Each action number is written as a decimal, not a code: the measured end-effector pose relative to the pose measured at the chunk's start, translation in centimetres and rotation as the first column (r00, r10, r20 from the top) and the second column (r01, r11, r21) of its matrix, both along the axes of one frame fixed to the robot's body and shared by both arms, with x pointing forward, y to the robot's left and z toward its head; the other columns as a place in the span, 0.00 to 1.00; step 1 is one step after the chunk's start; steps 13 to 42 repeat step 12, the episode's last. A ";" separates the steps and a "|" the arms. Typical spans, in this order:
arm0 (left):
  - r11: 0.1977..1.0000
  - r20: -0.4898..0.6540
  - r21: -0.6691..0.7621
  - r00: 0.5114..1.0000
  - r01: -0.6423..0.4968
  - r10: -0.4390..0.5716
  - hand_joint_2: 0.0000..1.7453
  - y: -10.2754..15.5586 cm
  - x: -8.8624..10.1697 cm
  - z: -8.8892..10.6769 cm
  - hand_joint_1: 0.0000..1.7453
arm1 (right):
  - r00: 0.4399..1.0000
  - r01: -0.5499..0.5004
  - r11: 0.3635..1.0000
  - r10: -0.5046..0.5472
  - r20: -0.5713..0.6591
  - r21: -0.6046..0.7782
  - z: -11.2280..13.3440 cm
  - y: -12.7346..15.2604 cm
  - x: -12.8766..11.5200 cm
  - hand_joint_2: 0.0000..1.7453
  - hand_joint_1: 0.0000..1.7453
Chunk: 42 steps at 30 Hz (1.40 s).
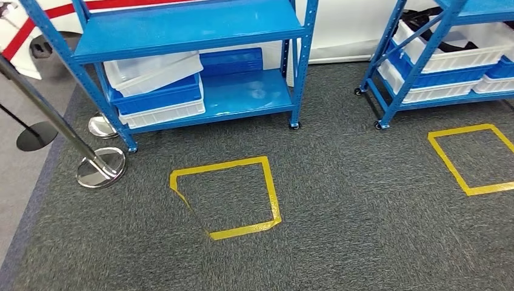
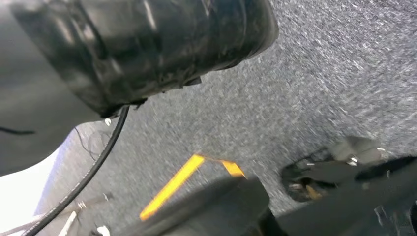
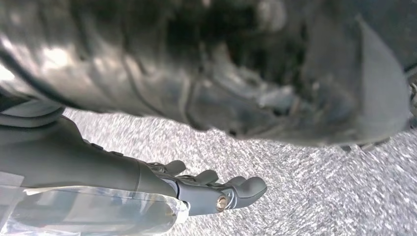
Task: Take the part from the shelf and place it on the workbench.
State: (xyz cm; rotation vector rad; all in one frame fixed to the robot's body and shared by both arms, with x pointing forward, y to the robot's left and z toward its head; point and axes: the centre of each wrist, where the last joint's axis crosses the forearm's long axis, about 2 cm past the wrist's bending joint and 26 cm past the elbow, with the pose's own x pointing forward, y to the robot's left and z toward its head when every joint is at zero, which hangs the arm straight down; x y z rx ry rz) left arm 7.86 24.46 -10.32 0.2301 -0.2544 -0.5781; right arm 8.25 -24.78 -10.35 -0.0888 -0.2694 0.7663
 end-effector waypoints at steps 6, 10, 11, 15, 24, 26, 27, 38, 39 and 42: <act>1.000 -0.001 0.002 1.000 0.002 -0.002 0.00 0.0 0.1 0.0 0.00 | 1.000 -0.010 1.000 0.010 0.002 -0.003 0.0 0.0 0.1 0.00 0.00; 1.000 0.002 0.001 1.000 0.007 -0.007 0.00 0.1 0.0 0.0 0.00 | 1.000 -0.014 1.000 0.014 0.007 -0.002 0.1 0.1 0.3 0.00 0.00; 1.000 0.003 0.000 1.000 0.008 -0.008 0.00 0.1 -0.1 0.0 0.00 | 1.000 -0.015 1.000 0.015 0.009 -0.002 0.1 0.1 0.4 0.00 0.00; 1.000 0.004 0.000 1.000 0.009 -0.009 0.00 0.1 -0.1 0.0 0.00 | 1.000 -0.016 1.000 0.016 0.011 -0.002 0.1 0.1 0.4 0.00 0.00; 1.000 0.004 0.000 1.000 0.009 -0.009 0.00 0.1 -0.1 0.0 0.00 | 1.000 -0.016 1.000 0.016 0.011 -0.002 0.1 0.1 0.4 0.00 0.00; 1.000 0.004 0.000 1.000 0.009 -0.009 0.00 0.1 -0.1 0.0 0.00 | 1.000 -0.016 1.000 0.016 0.011 -0.002 0.1 0.1 0.4 0.00 0.00; 1.000 0.004 0.000 1.000 0.009 -0.009 0.00 0.1 -0.1 0.0 0.00 | 1.000 -0.016 1.000 0.016 0.011 -0.002 0.1 0.1 0.4 0.00 0.00; 1.000 0.004 0.000 1.000 0.009 -0.009 0.00 0.1 -0.1 0.0 0.00 | 1.000 -0.016 1.000 0.016 0.011 -0.002 0.1 0.1 0.4 0.00 0.00; 1.000 0.004 0.000 1.000 0.009 -0.009 0.00 0.1 -0.1 0.0 0.00 | 1.000 -0.016 1.000 0.016 0.011 -0.002 0.1 0.1 0.4 0.00 0.00; 1.000 0.004 0.000 1.000 0.009 -0.009 0.00 0.1 -0.1 0.0 0.00 | 1.000 -0.016 1.000 0.016 0.011 -0.002 0.1 0.1 0.4 0.00 0.00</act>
